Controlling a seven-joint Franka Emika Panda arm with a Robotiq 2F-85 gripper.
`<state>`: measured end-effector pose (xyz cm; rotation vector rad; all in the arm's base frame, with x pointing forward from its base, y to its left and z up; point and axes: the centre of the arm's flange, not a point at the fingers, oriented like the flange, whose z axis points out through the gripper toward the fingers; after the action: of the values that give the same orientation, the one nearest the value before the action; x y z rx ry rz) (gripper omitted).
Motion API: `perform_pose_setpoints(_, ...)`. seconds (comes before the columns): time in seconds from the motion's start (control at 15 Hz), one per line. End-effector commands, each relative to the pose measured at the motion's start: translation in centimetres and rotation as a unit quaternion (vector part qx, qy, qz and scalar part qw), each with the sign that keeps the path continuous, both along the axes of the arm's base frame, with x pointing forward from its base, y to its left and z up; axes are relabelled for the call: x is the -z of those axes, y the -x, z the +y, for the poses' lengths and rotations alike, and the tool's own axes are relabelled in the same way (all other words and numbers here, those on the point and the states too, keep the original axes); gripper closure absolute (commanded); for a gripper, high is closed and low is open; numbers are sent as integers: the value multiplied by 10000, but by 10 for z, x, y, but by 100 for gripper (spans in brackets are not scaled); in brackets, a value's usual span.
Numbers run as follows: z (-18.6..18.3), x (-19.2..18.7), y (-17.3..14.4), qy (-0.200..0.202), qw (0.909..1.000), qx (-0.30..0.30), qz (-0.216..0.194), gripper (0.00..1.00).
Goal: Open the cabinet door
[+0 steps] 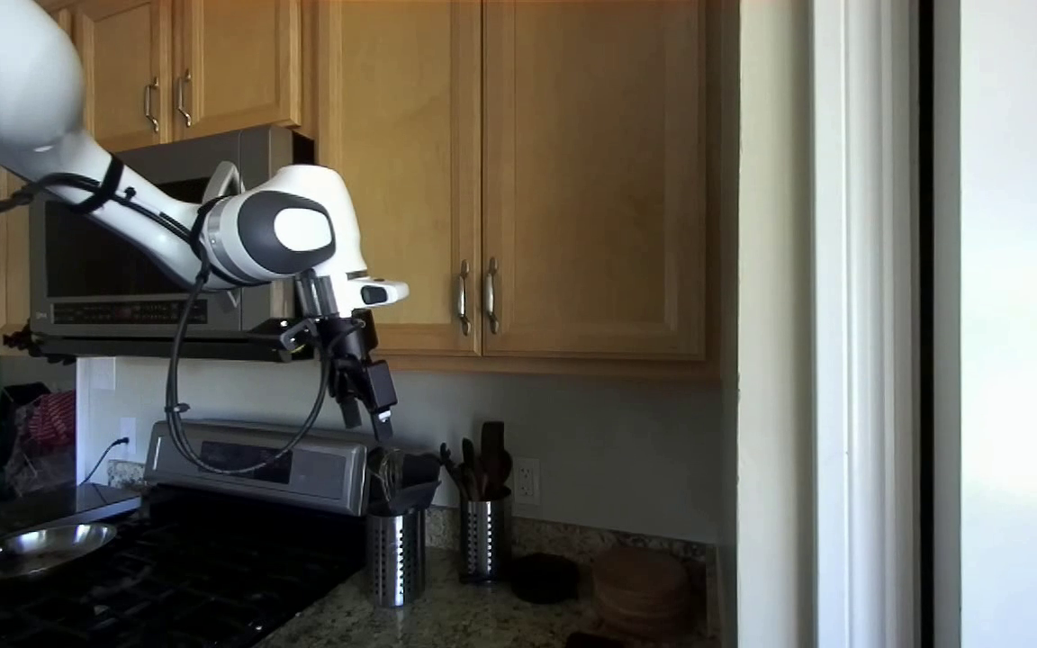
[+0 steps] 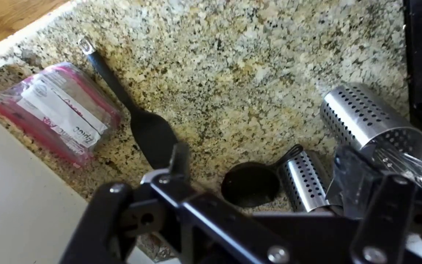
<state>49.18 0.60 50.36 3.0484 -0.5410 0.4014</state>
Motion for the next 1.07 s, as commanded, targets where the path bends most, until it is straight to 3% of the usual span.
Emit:
perform_pose_setpoints(0.0,-15,-11,-36,128,9994,119,-313,0)
perform_pose_setpoints(0.27,-30,-24,-64,328,9984,47,-453,0)
perform_pose_setpoints(0.33,-22,-18,-44,179,9991,45,-383,0)
perform_pose_setpoints(0.8,-20,-17,-49,181,9991,25,-374,0)
perform_pose_setpoints(1.0,-52,-28,-56,149,9970,-41,-755,0)
